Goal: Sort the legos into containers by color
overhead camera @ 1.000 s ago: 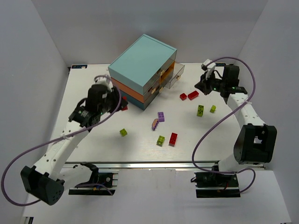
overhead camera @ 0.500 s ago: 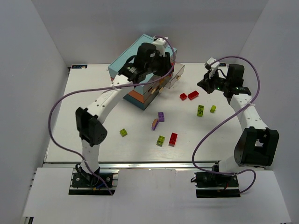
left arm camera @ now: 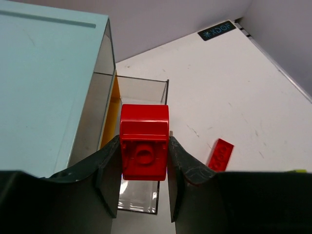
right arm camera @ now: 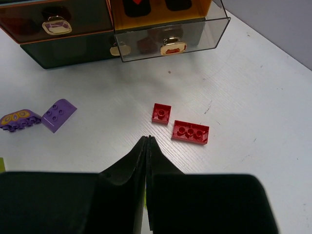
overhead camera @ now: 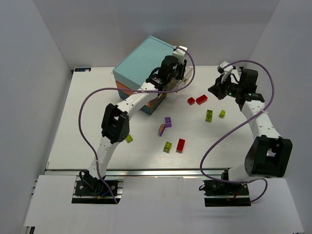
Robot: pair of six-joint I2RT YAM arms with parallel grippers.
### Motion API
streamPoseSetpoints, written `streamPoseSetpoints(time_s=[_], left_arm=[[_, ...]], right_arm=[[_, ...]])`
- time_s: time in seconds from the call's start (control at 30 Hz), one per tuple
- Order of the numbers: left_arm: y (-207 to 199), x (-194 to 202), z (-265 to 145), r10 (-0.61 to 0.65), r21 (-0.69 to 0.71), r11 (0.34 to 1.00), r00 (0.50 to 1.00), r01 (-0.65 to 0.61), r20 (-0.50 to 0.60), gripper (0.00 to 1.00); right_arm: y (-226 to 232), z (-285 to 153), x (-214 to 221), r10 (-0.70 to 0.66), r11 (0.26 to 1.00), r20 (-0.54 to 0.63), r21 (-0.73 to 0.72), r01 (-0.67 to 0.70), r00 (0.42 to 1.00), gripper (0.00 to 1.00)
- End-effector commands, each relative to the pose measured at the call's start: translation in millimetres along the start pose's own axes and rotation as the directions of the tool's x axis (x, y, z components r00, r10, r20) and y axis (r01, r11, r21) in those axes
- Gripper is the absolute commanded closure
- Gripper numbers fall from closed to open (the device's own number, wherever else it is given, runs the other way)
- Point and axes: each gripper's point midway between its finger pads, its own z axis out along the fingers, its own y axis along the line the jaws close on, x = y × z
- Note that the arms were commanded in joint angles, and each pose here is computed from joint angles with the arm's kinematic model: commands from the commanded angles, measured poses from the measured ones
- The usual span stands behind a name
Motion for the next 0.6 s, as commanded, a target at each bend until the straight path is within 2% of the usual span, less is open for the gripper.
streamPoseSetpoints(time_s=[0.0,0.13,0.17,0.23,0.27,0.3,0.4,0.47,0.57], left_arm=[[-0.7,-53.4,-6.6,0.051,-0.078,0.996,0.986,-0.039,0.161,0.94],[1.8,-39.6,3.8,0.086,-0.119,0.991,0.984,-0.068,0.154,0.88],[4.9,-32.5,7.6,0.088,-0.136,0.988,0.986,-0.069,0.144,0.83],[8.5,-28.0,10.4,0.118,-0.153,0.983,0.984,-0.096,0.135,0.78],[10.2,-26.6,10.9,0.118,-0.162,0.982,0.984,-0.096,0.131,0.71],[11.8,-21.4,12.7,0.12,-0.17,0.98,0.985,-0.099,0.121,0.68],[15.0,-13.0,16.1,0.127,-0.186,0.977,0.986,-0.106,0.104,0.59],[16.8,-11.0,16.8,0.132,-0.195,0.974,0.986,-0.111,0.099,0.56],[18.4,-8.4,18.0,0.133,-0.204,0.973,0.987,-0.112,0.094,0.44]], right_arm=[[1.1,-8.1,-13.6,-0.011,1.0,0.039,0.011,0.01,0.999,0.96],[0.2,-8.9,-10.6,-0.004,1.0,0.035,0.015,0.004,0.999,0.94],[-0.8,-9.4,-9.5,-0.001,1.0,0.033,0.019,0.0,0.999,0.93],[-1.1,-10.0,-9.2,-0.002,1.0,0.033,0.021,0.001,0.999,0.87],[-1.4,-10.3,-9.2,-0.003,1.0,0.033,0.021,0.002,0.999,0.84],[-1.5,-9.6,-7.6,0.0,1.0,0.031,0.019,-0.001,1.0,0.77],[-2.4,-10.1,-6.6,0.001,1.0,0.029,0.022,-0.002,1.0,0.71],[-1.9,-9.6,-6.4,0.001,1.0,0.029,0.02,-0.001,1.0,0.7],[-2.3,-9.5,-4.4,0.001,1.0,0.026,0.021,-0.002,1.0,0.68]])
